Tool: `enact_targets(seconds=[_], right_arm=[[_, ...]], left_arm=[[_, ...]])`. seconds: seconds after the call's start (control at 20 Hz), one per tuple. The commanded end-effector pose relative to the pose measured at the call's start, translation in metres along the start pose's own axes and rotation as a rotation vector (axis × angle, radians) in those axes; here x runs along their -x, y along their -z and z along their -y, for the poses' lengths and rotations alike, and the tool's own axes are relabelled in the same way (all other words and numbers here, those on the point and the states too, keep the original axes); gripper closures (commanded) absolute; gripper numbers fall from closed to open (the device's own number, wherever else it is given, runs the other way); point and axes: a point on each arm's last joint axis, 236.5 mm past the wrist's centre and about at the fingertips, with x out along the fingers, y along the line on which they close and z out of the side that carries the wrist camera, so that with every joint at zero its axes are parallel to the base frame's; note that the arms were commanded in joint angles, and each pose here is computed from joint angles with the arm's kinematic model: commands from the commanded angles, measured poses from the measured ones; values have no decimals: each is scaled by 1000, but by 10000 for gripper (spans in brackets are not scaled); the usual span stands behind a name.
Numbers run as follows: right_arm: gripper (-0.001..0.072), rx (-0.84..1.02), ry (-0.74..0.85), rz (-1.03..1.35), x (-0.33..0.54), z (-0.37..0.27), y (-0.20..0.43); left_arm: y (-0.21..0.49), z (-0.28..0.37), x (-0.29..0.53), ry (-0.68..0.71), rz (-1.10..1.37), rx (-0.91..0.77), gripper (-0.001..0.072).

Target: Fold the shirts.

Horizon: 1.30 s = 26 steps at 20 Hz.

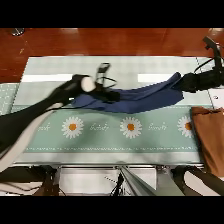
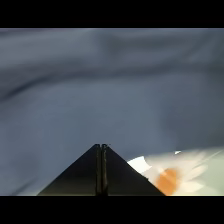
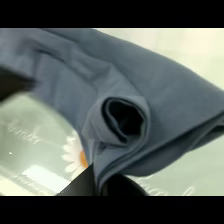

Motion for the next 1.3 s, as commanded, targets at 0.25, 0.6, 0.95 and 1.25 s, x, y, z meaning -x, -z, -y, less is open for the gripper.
enact_targets(seconds=[0.25,0.6,0.95,1.25], right_arm=[[695,110,-50,85,16,-70,20],[696,71,-75,124,17,-76,11],[695,153,-240,103,-20,-151,-6],[695,189,-324,18,-125,-219,-32]], left_arm=[[63,160,-84,307,-223,6,690],[-20,78,-1,310,-145,120,690],[-40,-132,198,-86,66,255,690],[70,-163,330,-305,472,304,689]])
